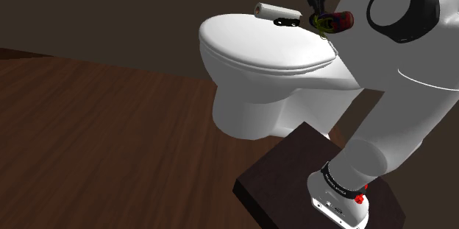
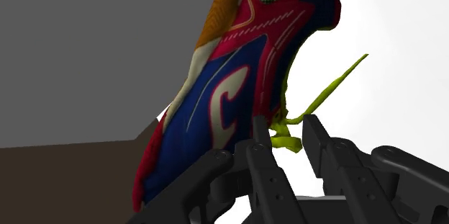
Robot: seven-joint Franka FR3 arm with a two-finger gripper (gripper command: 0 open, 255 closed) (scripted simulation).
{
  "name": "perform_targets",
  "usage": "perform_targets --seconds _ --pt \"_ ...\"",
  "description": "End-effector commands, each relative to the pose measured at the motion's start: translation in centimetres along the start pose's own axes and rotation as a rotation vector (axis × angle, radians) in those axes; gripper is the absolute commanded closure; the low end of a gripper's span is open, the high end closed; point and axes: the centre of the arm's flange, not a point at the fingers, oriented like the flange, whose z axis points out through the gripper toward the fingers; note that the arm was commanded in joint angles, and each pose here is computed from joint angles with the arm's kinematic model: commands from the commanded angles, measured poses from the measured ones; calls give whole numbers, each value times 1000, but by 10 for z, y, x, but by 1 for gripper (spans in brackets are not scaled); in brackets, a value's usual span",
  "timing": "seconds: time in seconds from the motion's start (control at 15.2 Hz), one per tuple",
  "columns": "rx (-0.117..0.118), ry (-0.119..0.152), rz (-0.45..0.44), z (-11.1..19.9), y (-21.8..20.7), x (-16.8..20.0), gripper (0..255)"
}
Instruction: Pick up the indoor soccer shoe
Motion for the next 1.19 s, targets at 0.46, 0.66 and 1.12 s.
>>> perform_targets --seconds 0.46,0.66,1.12 --pt "5 -2 16 -15 11 -9 255" --pt "5 -2 16 -29 14 -16 255" --pt "5 -2 16 -61 22 -32 255"
